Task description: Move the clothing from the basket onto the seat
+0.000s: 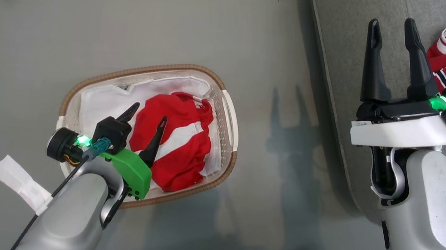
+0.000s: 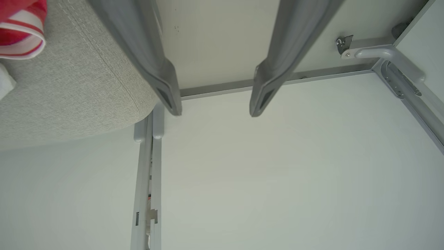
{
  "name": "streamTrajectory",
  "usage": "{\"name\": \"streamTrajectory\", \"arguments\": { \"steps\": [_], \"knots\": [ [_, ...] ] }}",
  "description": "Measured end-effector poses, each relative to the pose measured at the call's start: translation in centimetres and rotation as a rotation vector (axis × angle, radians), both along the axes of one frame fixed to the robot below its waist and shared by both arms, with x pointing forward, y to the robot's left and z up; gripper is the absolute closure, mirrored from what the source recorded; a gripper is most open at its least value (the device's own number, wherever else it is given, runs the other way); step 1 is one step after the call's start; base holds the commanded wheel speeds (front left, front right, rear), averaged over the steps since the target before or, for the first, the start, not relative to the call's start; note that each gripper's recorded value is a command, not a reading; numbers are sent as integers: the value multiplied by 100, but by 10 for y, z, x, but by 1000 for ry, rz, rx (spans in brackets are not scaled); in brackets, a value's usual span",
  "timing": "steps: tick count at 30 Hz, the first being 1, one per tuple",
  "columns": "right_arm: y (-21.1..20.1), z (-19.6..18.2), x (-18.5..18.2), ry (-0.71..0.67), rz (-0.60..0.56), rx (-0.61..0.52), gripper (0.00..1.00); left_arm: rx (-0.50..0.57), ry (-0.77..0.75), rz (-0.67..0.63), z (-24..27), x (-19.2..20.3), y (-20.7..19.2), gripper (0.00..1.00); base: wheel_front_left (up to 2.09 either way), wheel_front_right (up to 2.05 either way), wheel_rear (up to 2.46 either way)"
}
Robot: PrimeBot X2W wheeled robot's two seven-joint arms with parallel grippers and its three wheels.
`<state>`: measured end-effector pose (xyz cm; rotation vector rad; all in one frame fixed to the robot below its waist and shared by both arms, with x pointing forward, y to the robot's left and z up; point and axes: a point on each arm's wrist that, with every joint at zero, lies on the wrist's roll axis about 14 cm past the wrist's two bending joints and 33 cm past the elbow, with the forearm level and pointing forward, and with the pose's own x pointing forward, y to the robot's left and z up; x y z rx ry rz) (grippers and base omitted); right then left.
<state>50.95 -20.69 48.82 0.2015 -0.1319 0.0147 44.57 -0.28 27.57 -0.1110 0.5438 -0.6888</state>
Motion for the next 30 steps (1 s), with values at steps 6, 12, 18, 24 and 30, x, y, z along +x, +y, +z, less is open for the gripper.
{"name": "streamTrajectory", "arguments": {
  "steps": [6, 12, 18, 24, 30],
  "knots": [
    [-11, -21, 6, 36, -23, 2, 0, 11, 95, -112, -42, -8, -22, 0, 0, 0, 0],
    [-15, -36, 8, 66, -26, -3, 0, 38, 193, -204, -81, -25, -33, 0, 0, 0, 0],
    [-21, -48, 9, 91, -36, -17, 0, 44, 267, -266, -108, -38, -43, 0, 0, 0, 0],
    [-27, -59, 8, 117, -46, -22, 0, 79, 317, -305, -133, -43, -42, 0, 0, 0, 0],
    [-30, -66, 7, 133, -54, -25, 0, 106, 330, -348, -148, -46, -45, 0, 0, 0, 0]
  ]
}}
